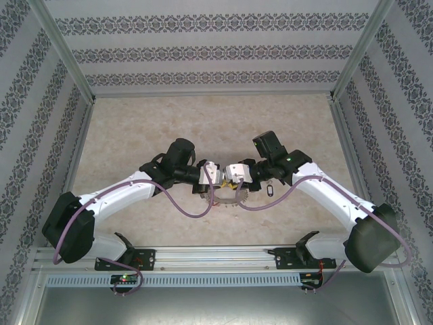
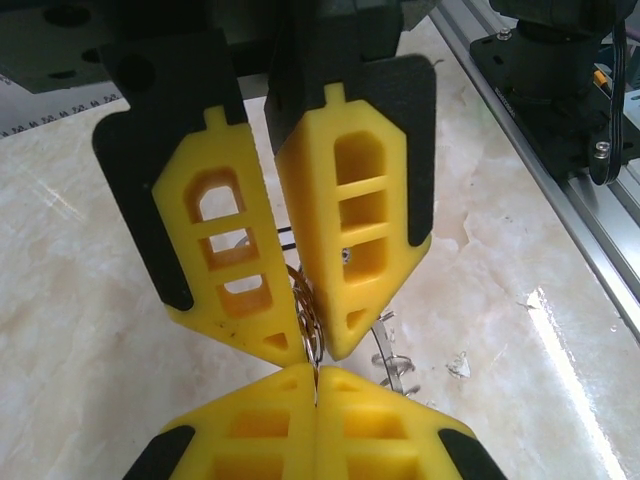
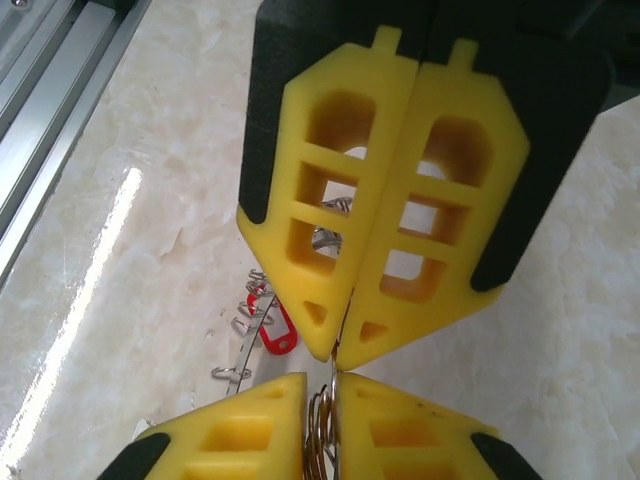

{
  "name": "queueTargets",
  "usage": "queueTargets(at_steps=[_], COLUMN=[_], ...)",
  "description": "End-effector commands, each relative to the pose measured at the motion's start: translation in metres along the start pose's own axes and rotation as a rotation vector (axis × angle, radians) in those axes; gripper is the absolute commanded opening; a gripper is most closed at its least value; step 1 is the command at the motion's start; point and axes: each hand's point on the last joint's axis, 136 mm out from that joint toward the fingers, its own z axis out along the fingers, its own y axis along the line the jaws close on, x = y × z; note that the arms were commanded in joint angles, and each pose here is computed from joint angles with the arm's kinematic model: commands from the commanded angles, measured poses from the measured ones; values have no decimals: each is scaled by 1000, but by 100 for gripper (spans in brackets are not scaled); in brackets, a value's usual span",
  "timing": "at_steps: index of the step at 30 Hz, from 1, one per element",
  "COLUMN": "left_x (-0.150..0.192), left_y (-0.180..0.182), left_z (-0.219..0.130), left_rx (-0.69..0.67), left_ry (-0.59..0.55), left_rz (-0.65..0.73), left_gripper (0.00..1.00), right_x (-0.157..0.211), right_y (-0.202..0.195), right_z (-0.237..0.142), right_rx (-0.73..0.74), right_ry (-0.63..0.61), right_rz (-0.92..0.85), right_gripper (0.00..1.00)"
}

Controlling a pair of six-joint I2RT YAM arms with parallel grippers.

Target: Put the keys on the keyring

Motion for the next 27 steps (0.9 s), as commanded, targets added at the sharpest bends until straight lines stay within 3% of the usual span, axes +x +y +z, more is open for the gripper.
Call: queueTargets(at_steps=[1, 3, 5, 9, 11, 17, 19, 22, 24, 27], left_x=[-17, -14, -13, -9, -6, -19, -28, -38, -37, -31], left_y=[9, 8, 8, 12, 13, 41, 50, 59, 59, 54], left_z=[-5, -5, -5, -6, -9, -35, -45, -59, -61, -50], left_rx=[-7, -4, -6, -26, -38, -211, -285, -377, -393, -336], left_ry=[-35, -21, -17, 8, 20, 1, -17, -57, -72, -72], left_rz=[66, 70, 71, 49, 39, -30, -55, -84, -117, -164], left_gripper=[0, 0, 0, 16, 29, 31, 39, 41, 44, 41], right_x=[-5, -8, -10, -10, -8, -19, -18, -18, -17, -22], right_y=[2, 2, 5, 5, -2, -31, -44, -57, -60, -53], right_z=[-2, -5, -6, -4, -4, -16, -22, -34, -41, -43], right_rx=[-21, -32, -48, -40, 0, 150, 232, 347, 393, 385], right_ry=[-48, -72, -89, -115, -118, -160, -147, -161, -177, -202], right_rz=[55, 76, 84, 118, 160, 352, 438, 537, 571, 536], right_gripper=[11, 2, 0, 0, 0, 0, 0, 0, 0, 0])
